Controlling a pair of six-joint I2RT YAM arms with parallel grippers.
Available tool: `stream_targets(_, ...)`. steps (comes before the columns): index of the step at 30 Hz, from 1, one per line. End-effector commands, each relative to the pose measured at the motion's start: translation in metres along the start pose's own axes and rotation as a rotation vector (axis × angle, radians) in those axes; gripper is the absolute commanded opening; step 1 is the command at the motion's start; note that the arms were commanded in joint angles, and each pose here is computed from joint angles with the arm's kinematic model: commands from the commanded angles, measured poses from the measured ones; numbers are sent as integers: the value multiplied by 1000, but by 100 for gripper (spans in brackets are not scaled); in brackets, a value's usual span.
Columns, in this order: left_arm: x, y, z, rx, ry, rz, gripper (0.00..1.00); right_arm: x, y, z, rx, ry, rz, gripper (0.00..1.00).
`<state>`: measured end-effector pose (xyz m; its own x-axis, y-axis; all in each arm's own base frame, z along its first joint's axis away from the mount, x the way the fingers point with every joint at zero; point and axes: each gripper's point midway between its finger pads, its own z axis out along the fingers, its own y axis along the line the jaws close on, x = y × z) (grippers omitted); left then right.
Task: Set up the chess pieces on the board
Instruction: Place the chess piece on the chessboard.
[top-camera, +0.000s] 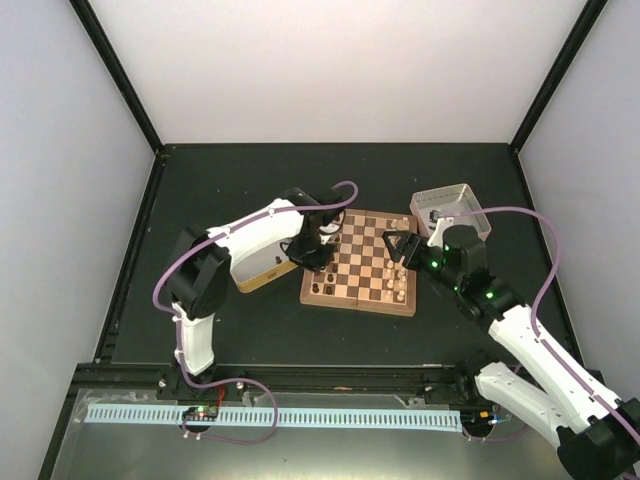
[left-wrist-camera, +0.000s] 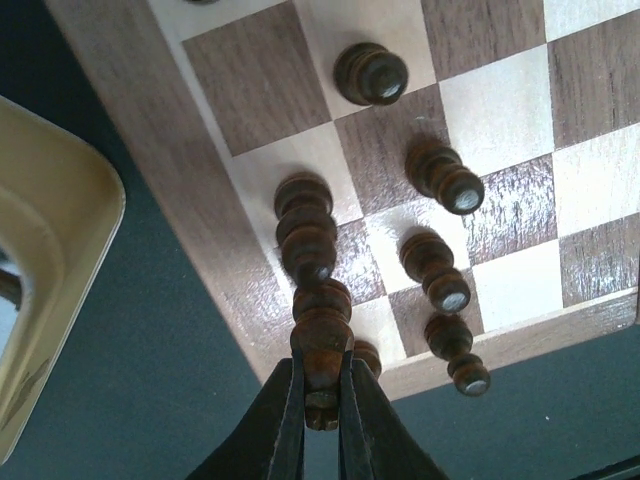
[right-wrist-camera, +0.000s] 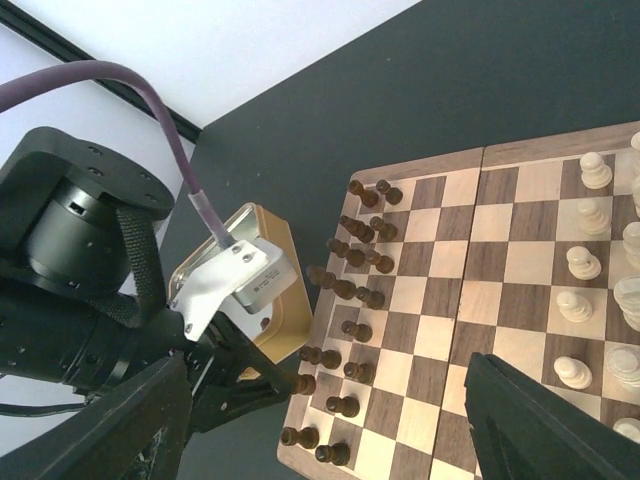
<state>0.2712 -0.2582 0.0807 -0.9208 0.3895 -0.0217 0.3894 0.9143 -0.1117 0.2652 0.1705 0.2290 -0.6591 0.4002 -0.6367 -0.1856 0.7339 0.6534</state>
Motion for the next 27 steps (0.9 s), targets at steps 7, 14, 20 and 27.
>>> stream_targets(7,-1,-10,13,-7,46,49,4,1,-2,1,-14,-17,-8,76)
stream_targets(14,-1,-7,18,-27,56,47,9,1,0,1,-23,-13,-8,76)
stream_targets(20,0,-10,17,-13,59,63,23,2,0,1,-25,-9,-6,76)
stream_targets(27,-9,-15,-11,12,-25,60,35,1,3,0,-27,-4,-6,76)
